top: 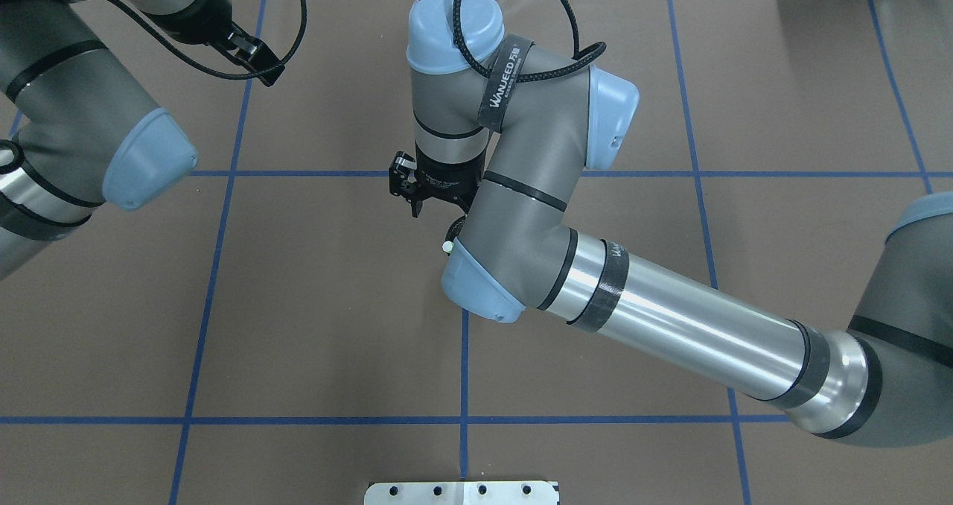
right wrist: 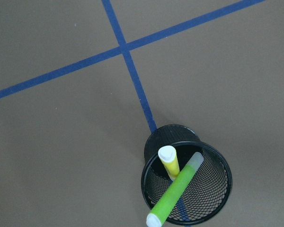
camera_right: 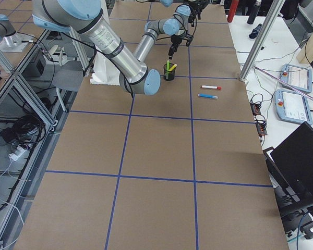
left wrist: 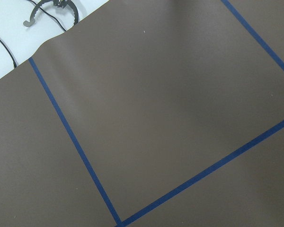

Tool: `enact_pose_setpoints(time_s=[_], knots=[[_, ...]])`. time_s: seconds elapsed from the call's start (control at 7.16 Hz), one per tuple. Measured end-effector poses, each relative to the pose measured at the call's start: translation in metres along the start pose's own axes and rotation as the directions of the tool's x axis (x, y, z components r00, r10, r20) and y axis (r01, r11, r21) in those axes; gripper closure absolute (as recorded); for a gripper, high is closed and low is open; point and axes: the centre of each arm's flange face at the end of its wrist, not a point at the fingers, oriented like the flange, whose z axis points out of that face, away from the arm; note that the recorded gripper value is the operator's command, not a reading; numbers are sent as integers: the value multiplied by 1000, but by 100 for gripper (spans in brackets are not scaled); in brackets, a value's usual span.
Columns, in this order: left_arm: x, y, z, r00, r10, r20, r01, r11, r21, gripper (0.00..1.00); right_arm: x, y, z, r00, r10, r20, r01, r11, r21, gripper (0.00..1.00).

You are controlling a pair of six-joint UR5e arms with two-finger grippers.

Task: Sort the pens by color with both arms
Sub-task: 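Move the right gripper over the pen cup while the left arm withdraws, then lower the right gripper and grasp the green highlighter in the cup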

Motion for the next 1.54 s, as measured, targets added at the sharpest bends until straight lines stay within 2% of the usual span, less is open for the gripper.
enact_pose_setpoints(time_s=[0.28,0.84,1.54], knots=[[2,-1,-3,1000,2,-2,-2,1000,7,0,-2,-6,23,1000,19,-9,-19,1000,-3,42],[5,-1,-6,1000,5,-4,-5,1000,13,0,5,-5,37,997,52,-64,-53,998,-22,43],[5,-1,-6,1000,5,-5,-5,1000,14,0,2,8,42,995,52,-81,-55,998,-35,68]])
